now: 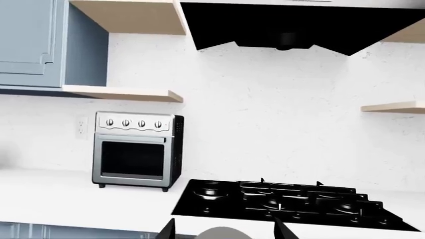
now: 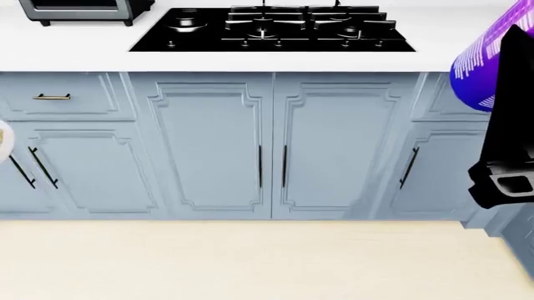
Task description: Move the drinks to the dining counter.
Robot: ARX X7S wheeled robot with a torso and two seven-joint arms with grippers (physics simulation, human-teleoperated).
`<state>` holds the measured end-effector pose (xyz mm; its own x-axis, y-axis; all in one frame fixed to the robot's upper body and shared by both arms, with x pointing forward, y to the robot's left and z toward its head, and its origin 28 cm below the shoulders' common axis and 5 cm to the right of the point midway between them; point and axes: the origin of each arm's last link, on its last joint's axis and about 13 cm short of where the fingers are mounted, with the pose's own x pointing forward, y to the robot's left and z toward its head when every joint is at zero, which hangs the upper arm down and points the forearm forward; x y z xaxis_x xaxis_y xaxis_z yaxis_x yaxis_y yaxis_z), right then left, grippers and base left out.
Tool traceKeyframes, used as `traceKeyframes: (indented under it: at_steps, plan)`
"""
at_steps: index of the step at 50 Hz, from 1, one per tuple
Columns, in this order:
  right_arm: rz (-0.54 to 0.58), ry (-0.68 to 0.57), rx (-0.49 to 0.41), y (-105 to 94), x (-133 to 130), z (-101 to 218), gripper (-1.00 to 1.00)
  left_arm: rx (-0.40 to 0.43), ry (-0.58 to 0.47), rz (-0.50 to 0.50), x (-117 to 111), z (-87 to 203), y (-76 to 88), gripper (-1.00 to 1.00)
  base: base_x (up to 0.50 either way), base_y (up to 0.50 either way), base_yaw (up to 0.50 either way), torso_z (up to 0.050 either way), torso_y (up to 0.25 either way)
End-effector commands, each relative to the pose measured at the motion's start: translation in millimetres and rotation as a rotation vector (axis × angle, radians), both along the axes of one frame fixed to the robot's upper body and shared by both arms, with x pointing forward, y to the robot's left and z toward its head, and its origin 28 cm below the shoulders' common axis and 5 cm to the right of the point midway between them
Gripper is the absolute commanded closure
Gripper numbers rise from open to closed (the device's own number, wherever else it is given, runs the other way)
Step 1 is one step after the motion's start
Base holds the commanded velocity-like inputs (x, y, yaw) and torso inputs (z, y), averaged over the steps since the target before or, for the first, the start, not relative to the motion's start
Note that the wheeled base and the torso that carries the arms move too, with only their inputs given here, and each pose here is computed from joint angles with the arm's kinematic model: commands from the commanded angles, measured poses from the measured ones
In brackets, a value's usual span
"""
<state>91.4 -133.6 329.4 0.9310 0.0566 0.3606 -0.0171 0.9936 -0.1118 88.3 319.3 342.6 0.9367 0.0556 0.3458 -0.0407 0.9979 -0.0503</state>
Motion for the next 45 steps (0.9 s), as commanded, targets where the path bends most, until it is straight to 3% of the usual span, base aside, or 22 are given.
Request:
traceKeyframes:
  at_steps: [1, 25, 29, 45]
  plan:
    - [-0.147, -0.005, -0.134, -3.0, 0.6, -1.5, 1.0, -0.011, -0.01, 0.003, -0.8, 1.4, 0.5, 1.0, 0.0, 0.0, 0.5, 0.0, 0.0]
    - [-0.111, 0.023, -0.093, -0.3, 4.9, -2.1, 1.0, -0.017, -0.011, 0.001, -1.6, 2.3, 1.2, 1.0, 0.0, 0.0, 0.5, 0.0, 0.0]
    - [-0.179, 0.02, -0.165, -0.6, 6.2, -4.2, 1.0, -0.014, -0.009, 0.002, -1.2, 1.5, 1.1, 1.0, 0.03, 0.01, 0.5, 0.0, 0.0]
    - [-0.156, 0.018, -0.179, 2.0, 6.6, -5.1, 1.0, -0.014, -0.011, -0.002, -1.0, 1.3, 0.8, 1.0, 0.07, 0.02, 0.5, 0.001, 0.001]
